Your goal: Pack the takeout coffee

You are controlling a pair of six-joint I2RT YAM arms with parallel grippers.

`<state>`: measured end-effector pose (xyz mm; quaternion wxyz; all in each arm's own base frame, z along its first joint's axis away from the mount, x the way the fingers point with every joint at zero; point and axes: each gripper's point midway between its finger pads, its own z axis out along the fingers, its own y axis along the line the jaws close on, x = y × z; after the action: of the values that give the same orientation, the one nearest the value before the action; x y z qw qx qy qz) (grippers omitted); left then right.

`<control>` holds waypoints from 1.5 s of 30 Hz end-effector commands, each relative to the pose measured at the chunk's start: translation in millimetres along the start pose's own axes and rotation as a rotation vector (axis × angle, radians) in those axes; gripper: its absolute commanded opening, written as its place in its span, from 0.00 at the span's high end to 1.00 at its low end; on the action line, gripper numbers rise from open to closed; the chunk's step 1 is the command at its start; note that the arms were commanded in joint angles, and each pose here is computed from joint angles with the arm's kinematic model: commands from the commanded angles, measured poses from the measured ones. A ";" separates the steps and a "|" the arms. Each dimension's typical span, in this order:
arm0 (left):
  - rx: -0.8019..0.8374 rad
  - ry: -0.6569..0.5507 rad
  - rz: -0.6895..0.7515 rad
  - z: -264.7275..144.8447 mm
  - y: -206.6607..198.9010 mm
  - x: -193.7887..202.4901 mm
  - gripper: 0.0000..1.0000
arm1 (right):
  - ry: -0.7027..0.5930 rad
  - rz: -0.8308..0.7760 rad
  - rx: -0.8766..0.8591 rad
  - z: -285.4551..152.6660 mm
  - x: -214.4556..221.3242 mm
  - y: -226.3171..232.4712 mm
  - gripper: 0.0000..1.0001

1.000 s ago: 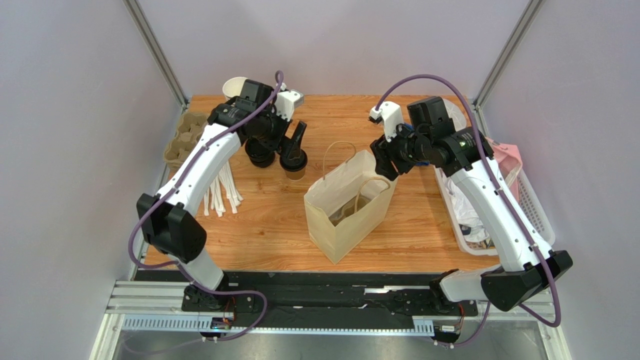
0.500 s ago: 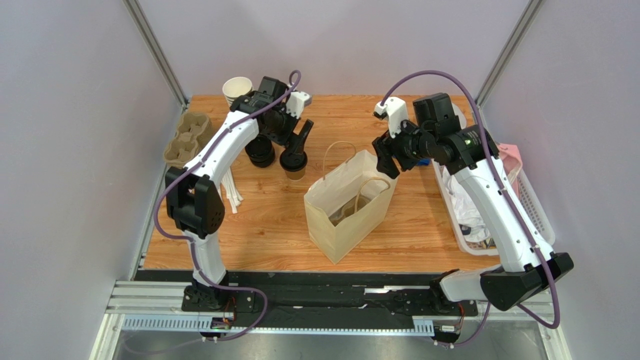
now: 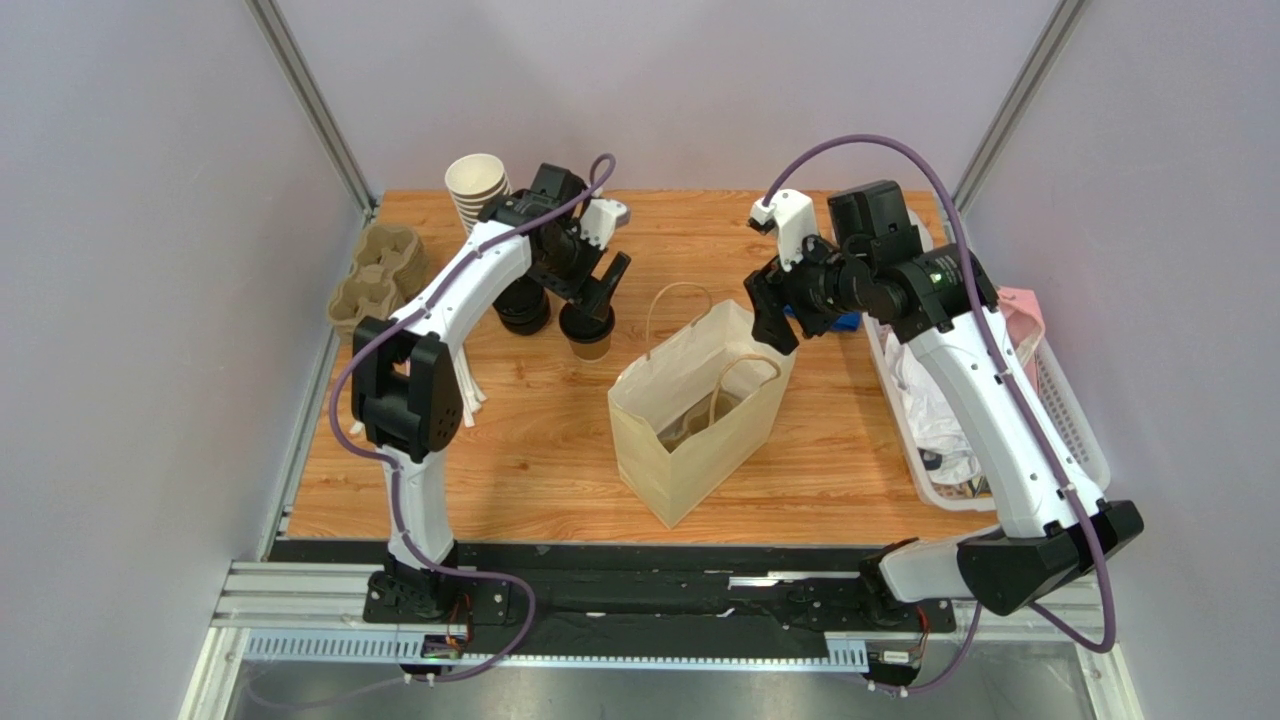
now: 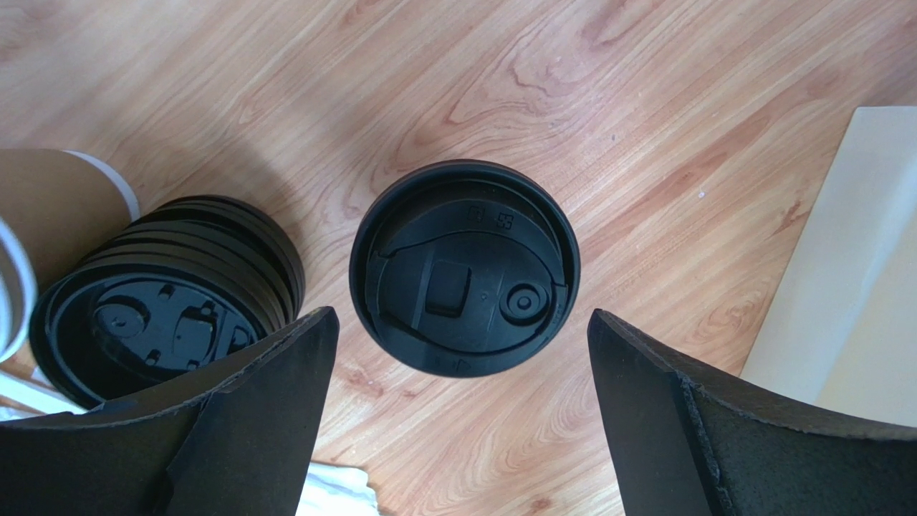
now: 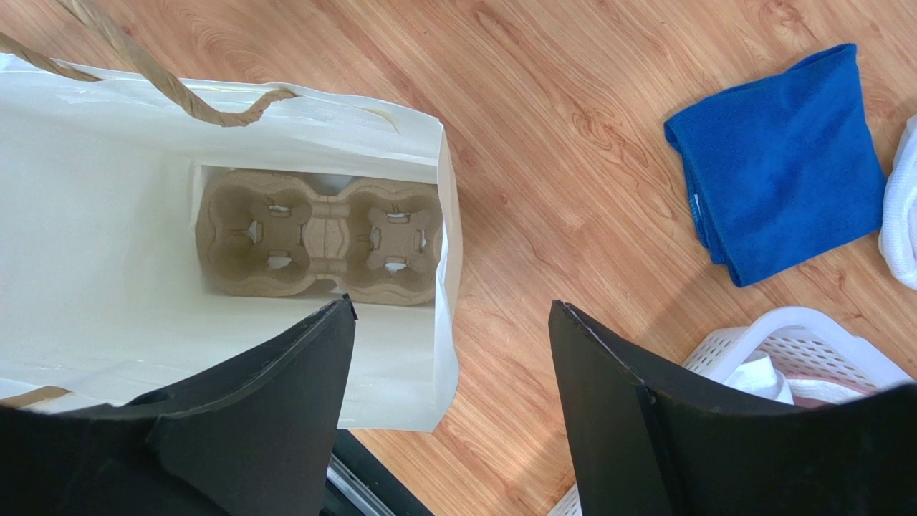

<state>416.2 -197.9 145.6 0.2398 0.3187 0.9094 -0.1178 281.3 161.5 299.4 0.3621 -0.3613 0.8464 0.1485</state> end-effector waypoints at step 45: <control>-0.068 0.065 0.055 34.9 2.0 10.9 0.20 | -0.030 0.010 -0.014 -2.3 -10.5 -1.8 0.28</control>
<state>421.9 -202.2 121.2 0.2285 0.3282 0.9133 -0.0771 283.6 161.5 295.8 0.3533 -0.3587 0.8501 0.1546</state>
